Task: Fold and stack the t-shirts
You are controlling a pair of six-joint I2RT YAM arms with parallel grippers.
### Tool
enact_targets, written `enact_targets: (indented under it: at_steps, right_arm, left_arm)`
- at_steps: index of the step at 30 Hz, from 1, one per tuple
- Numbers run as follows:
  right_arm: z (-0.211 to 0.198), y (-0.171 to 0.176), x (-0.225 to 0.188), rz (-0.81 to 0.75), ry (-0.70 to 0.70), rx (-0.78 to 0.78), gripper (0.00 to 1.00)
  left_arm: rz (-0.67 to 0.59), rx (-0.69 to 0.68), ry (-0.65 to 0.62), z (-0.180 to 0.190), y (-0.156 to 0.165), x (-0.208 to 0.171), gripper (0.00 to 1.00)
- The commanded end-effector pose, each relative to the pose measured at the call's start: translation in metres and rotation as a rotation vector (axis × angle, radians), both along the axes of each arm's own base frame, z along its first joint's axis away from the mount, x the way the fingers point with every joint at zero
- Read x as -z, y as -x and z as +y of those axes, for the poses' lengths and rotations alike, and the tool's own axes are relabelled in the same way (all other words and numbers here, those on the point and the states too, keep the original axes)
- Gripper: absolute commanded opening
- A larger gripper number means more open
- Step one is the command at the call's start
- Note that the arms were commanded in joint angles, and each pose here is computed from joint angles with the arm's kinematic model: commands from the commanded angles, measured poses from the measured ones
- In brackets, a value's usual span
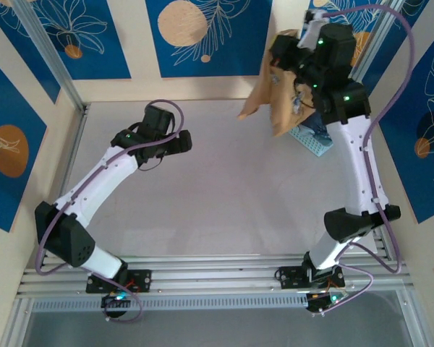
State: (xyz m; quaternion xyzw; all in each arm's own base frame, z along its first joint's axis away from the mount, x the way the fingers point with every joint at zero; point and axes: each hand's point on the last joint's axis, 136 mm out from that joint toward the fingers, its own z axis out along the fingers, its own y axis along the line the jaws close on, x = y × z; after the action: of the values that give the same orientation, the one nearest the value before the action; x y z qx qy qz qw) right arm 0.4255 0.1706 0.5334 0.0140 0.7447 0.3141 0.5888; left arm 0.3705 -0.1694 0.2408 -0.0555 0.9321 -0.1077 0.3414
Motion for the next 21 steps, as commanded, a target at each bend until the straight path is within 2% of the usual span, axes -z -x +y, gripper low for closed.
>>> enact_targets:
  at_steps: [1, 7, 8, 10, 12, 14, 17, 19, 21]
  right_arm:
    - [0.083, 0.014, 0.090, 0.222, 0.093, -0.211, 0.00]
    - [0.241, 0.092, 0.234, 0.556, 0.133, -0.697, 0.00]
    - [0.258, 0.104, 0.257, 0.623, 0.156, -0.755, 0.04]
    - [0.274, 0.114, 0.288, 0.744, 0.166, -0.811, 0.21]
    - [0.271, 0.111, 0.304, 0.817, 0.172, -0.794, 0.38]
    - [0.254, 0.101, 0.301, 0.826, 0.152, -0.750, 0.51]
    - [0.203, 0.083, 0.303, 0.847, 0.137, -0.596, 0.55]
    - [0.153, 0.072, 0.317, 0.900, 0.124, -0.439, 0.55]
    - [0.099, 0.070, 0.338, 0.962, 0.098, -0.290, 0.52]
  left_arm:
    - [-0.063, -0.135, -0.068, 0.041, 0.016, -0.028, 0.95]
    - [-0.072, -0.235, -0.101, 0.077, 0.044, -0.030, 0.96]
    - [-0.062, -0.241, -0.098, 0.081, 0.049, -0.027, 0.96]
    - [-0.035, -0.249, -0.091, 0.085, 0.057, -0.020, 0.97]
    - [-0.002, -0.221, -0.065, 0.081, 0.065, -0.009, 0.97]
    - [0.033, -0.168, -0.021, 0.070, 0.071, 0.002, 0.96]
    - [0.128, -0.081, 0.057, 0.048, 0.081, 0.026, 0.96]
    - [0.204, -0.037, 0.104, 0.034, 0.088, 0.044, 0.95]
    - [0.284, -0.051, 0.120, 0.031, 0.096, 0.064, 0.93]
